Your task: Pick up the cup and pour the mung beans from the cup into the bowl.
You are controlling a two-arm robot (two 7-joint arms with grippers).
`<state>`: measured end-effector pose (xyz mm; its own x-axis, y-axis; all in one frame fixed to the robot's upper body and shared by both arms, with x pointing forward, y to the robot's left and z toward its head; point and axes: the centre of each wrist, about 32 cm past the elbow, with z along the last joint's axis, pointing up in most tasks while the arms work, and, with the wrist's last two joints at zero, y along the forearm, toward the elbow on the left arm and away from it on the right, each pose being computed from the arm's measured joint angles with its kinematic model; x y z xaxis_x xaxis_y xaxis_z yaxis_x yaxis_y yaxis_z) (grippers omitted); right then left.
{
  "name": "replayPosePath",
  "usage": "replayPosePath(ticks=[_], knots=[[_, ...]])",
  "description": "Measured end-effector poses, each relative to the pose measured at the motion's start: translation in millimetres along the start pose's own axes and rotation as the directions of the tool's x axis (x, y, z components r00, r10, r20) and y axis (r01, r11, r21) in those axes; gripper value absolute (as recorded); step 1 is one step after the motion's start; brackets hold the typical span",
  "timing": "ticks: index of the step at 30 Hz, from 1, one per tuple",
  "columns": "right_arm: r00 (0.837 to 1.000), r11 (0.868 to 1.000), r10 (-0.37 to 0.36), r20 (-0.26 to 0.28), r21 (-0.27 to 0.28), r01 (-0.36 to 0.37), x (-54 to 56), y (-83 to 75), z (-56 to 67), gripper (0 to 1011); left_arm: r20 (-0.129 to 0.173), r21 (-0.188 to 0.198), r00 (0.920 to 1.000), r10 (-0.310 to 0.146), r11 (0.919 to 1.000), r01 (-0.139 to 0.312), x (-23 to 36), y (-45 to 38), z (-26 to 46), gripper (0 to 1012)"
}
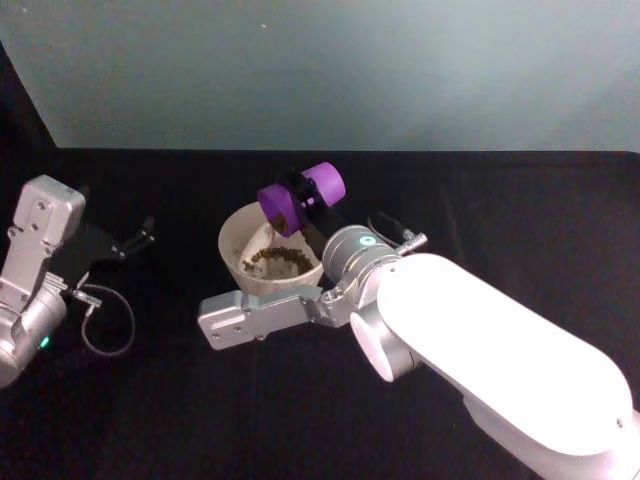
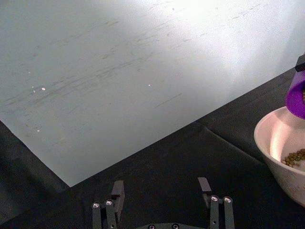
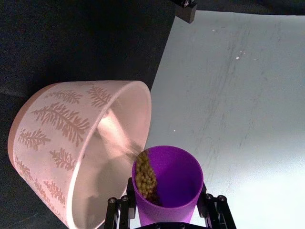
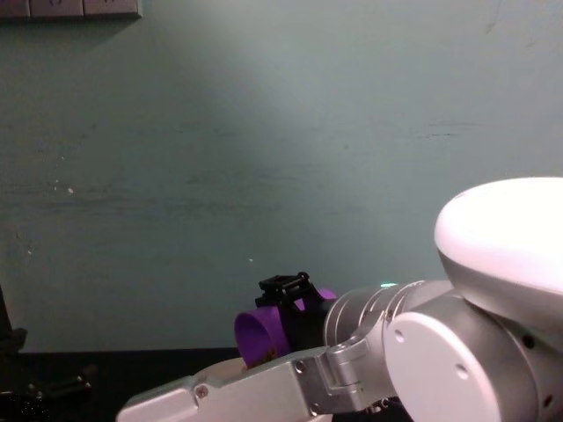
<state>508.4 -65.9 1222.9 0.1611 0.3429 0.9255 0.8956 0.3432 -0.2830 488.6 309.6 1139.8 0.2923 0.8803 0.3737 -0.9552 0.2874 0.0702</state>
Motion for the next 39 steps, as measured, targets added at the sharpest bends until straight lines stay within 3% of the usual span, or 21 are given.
replayPosePath(ticks=[23, 39], knots=[[0.999, 1.0, 0.002, 0.049, -0.02, -0.001, -1.5, 0.3, 4.8, 715, 0.0, 0.0, 1.0, 0.0, 1.0, 0.0, 0.0, 0.0, 0.0, 1000], [0.996, 0.999, -0.033, 0.082, 0.036, 0.03, -6.3, -7.0, -1.2, 715, 0.0, 0.0, 1.0, 0.0, 1.0, 0.0, 0.0, 0.0, 0.0, 1000]])
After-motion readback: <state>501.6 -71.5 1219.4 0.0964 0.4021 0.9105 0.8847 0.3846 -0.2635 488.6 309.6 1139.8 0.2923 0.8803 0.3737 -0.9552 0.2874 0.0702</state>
